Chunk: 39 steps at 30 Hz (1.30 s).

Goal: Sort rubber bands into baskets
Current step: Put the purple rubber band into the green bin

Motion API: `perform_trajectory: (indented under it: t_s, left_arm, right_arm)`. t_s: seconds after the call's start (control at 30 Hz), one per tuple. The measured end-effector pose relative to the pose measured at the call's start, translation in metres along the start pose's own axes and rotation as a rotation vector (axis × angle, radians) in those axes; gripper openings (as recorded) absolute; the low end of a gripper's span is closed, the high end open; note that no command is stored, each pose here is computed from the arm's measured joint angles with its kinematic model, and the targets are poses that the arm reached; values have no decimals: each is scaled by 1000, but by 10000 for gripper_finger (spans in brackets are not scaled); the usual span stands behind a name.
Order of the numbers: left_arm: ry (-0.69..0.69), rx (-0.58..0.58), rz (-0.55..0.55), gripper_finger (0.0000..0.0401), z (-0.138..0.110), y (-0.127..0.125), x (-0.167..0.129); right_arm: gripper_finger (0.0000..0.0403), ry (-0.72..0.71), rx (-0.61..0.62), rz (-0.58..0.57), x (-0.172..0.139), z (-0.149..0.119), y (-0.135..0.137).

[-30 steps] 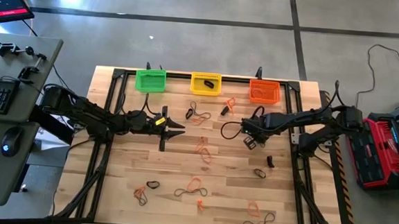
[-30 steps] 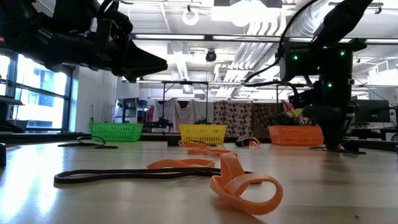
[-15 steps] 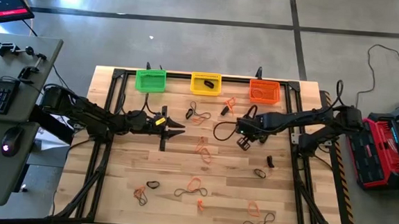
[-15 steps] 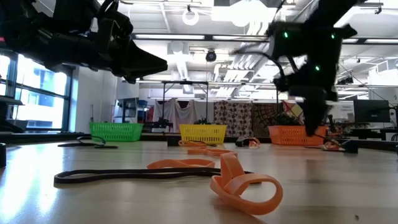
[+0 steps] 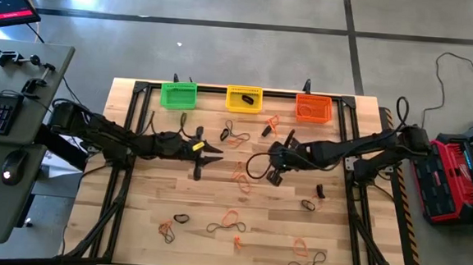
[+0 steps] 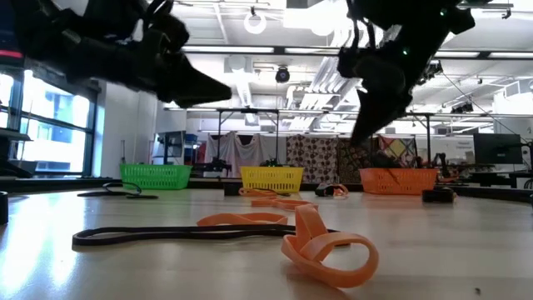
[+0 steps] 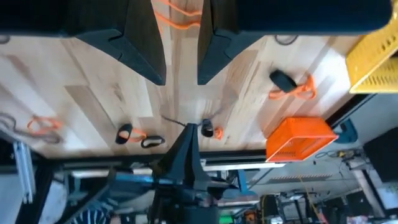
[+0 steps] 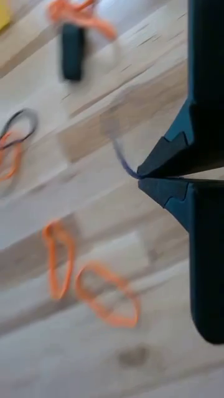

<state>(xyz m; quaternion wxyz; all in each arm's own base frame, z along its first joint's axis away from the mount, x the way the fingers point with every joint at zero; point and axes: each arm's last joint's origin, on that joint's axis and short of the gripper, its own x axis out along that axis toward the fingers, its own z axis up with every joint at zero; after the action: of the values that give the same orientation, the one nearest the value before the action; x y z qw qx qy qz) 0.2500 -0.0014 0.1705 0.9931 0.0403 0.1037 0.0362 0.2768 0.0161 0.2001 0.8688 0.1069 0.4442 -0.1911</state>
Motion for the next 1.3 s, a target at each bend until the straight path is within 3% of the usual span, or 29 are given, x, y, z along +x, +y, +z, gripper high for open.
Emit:
perform_trajectory:
  t_s: [0.3, 0.57, 0.93, 1.3]
  left_arm:
    - [36, 154, -25, 132, 15, -10, 37]
    - [74, 166, -29, 163, 16, -14, 74]
    - [145, 246, -35, 166, 16, -19, 107]
    - [143, 273, -81, 153, 23, -24, 114]
  right_arm:
    - [0, -113, -83, 78, -5, 6, 17]
    - [0, -155, -128, 112, -8, 6, 26]
    - [0, -201, -177, 145, -11, 7, 34]
    - [0, -226, -195, 158, -12, 9, 36]
